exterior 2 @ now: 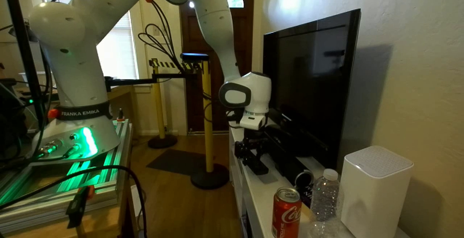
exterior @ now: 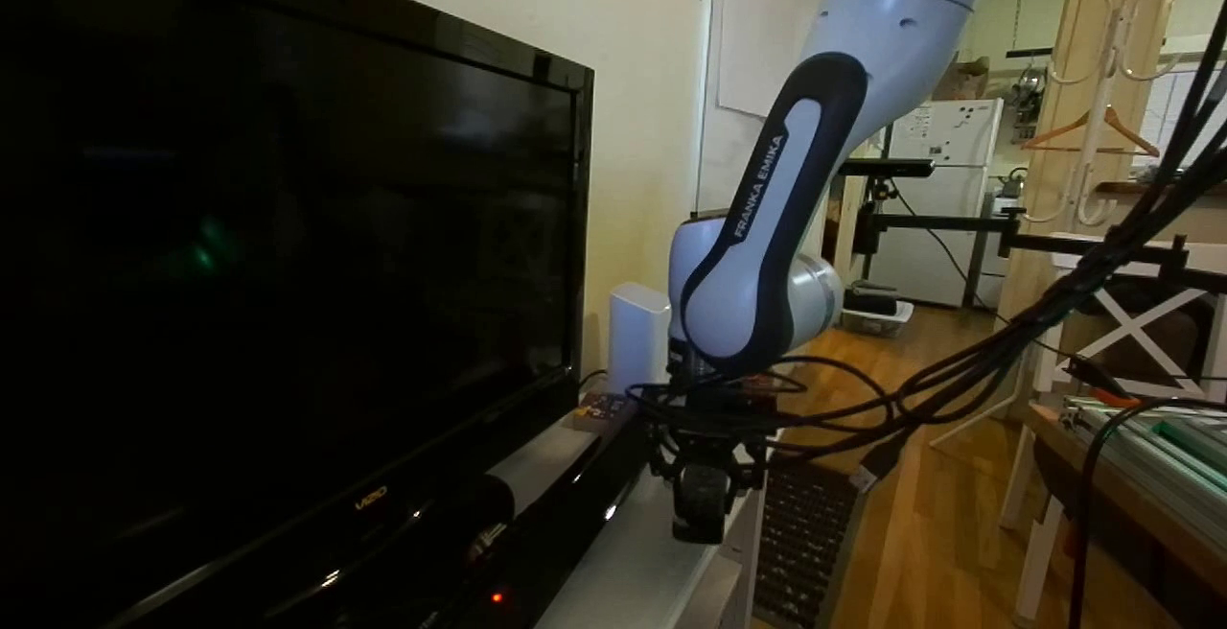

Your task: Twist around the remote

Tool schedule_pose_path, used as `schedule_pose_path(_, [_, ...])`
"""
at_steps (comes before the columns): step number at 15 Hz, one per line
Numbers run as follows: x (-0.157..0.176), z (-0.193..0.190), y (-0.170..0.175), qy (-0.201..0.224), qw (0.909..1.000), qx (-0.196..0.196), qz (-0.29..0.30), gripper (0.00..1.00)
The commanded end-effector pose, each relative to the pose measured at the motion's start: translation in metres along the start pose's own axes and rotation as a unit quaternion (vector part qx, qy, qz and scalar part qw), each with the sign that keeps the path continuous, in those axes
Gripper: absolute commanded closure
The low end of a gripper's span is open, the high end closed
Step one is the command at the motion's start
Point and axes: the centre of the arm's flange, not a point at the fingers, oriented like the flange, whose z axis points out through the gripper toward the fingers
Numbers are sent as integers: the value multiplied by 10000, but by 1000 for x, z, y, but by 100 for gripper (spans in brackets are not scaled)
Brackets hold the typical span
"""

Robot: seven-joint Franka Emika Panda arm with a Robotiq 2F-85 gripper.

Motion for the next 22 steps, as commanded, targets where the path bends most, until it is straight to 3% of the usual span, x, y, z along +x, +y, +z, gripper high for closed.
schedule_pose_path(1, [9,-58,44,-74,9949,-116,-998,64])
schedule_pose_path(6, [2,-101,78,77,9720,-171,-2344,64])
schedule_pose_path(11, [-19,-135,92,385,9310,-262,-3620,64])
schedule_pose_path(15, [-33,-158,95,604,8852,-330,-4602,64])
schedule_pose_path(22, [-42,-181,80,802,7818,-92,-6182,64])
